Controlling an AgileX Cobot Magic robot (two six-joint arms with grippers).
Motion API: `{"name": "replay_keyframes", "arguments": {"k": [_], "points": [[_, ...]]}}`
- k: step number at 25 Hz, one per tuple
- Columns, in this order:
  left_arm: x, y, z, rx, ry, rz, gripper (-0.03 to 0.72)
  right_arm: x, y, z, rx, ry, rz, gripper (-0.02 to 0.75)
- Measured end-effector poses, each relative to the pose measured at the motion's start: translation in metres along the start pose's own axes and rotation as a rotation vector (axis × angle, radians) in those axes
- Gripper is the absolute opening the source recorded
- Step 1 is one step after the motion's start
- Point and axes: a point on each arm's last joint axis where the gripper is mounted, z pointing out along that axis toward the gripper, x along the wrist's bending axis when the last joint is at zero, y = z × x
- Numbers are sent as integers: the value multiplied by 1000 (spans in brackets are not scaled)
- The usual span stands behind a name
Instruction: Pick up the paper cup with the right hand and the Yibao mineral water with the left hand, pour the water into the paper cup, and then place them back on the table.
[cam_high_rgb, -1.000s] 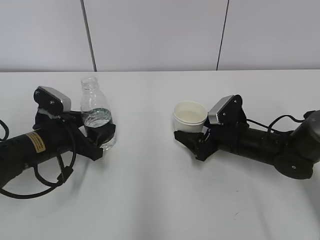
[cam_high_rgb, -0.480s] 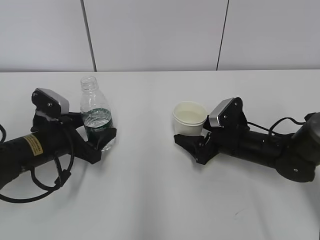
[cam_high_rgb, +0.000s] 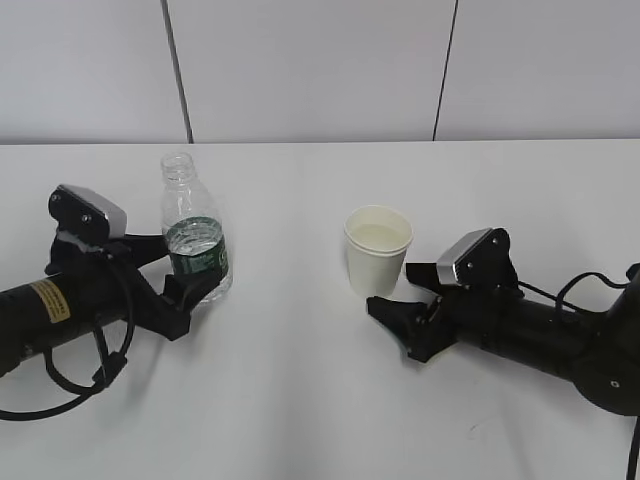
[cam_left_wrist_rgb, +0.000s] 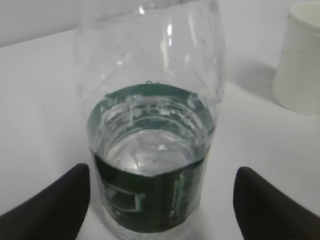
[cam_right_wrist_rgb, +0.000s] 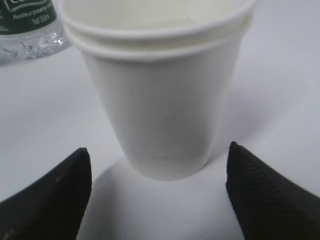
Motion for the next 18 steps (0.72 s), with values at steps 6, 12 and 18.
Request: {"name": "replay_keyframes", "arguments": {"k": [6, 12, 18], "points": [[-4, -8, -10, 15, 27, -22, 540, 4, -8, -12, 16, -51, 30, 638], [-2, -20, -24, 63, 139, -29, 540, 2, -7, -17, 19, -98, 35, 620], [12, -26, -35, 82, 246, -70, 540, -13, -9, -24, 26, -197, 50, 601]]}}
